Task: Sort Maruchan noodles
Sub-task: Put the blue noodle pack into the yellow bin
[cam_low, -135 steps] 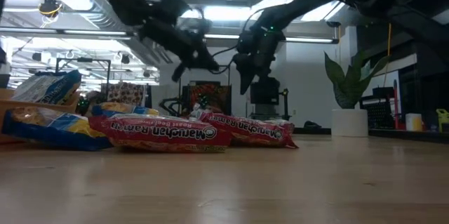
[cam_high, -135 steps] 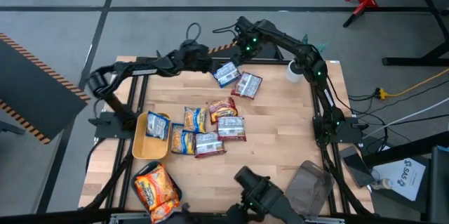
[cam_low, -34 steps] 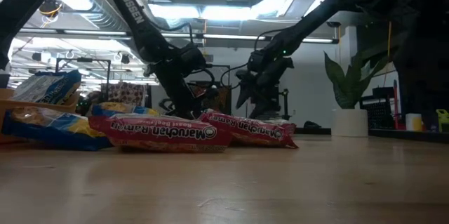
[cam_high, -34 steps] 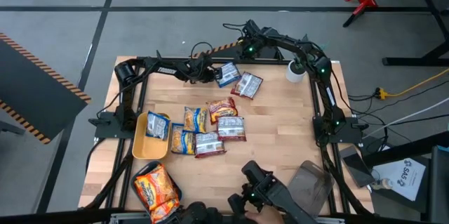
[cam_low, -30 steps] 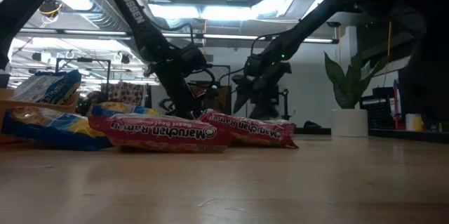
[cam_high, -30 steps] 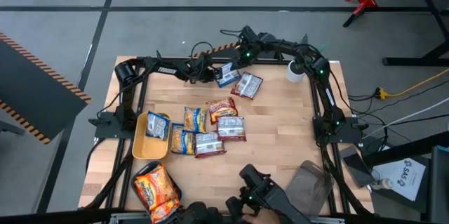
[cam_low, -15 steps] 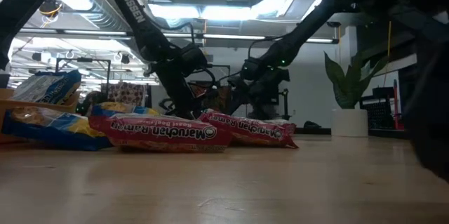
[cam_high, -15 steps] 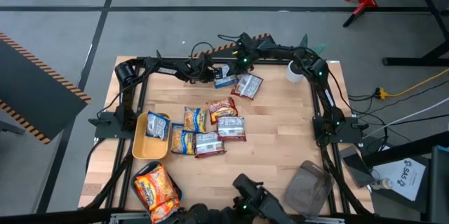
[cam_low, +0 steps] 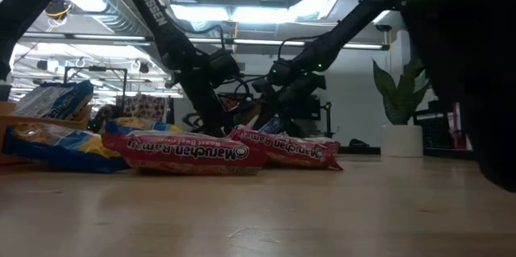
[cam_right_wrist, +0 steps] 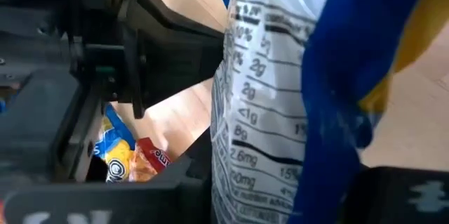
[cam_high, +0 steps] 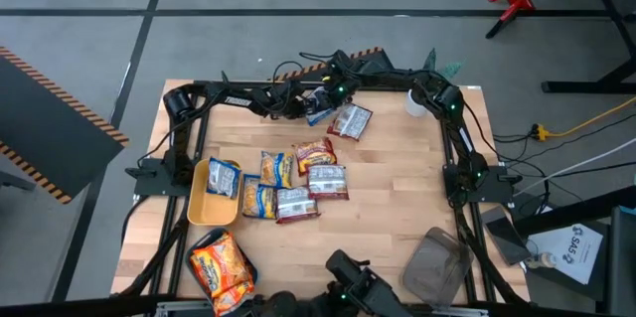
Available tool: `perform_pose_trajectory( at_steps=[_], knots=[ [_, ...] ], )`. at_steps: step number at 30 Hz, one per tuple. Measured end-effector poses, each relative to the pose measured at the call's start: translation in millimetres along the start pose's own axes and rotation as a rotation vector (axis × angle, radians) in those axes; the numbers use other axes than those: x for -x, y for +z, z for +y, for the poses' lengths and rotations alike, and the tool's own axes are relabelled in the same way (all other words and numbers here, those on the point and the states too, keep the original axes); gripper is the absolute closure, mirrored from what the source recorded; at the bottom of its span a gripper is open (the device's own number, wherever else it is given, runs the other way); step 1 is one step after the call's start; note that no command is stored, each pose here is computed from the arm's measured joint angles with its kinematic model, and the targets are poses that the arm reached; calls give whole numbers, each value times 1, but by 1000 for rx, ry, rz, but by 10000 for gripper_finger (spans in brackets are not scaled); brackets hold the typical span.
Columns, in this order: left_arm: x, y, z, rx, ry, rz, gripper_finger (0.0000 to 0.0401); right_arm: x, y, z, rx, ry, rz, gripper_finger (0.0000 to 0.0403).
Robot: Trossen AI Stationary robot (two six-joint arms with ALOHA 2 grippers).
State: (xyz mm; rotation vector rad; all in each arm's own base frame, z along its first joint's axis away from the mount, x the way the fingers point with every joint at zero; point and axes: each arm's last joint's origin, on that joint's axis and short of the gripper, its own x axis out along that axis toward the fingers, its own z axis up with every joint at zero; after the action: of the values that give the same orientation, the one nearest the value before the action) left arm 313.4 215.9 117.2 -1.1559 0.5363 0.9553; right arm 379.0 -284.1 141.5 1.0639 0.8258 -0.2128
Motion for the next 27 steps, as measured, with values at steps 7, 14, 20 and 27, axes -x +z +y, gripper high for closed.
perform_pose_trajectory(
  at_steps=[7, 14, 20, 27],
  knots=[
    [22, 4, -8, -27, -34, 21, 401, 6, 2, 3, 5, -30, -28, 304],
    [69, 16, -19, -68, -43, -55, 401, 47, 12, 13, 25, -87, -147, 304],
    [141, 20, -40, -155, -195, -133, 401, 66, 9, 43, 100, -74, -192, 304],
    [257, 2, -35, -269, -325, -237, 401, 56, -15, 106, 203, -72, -223, 304]
  ],
)
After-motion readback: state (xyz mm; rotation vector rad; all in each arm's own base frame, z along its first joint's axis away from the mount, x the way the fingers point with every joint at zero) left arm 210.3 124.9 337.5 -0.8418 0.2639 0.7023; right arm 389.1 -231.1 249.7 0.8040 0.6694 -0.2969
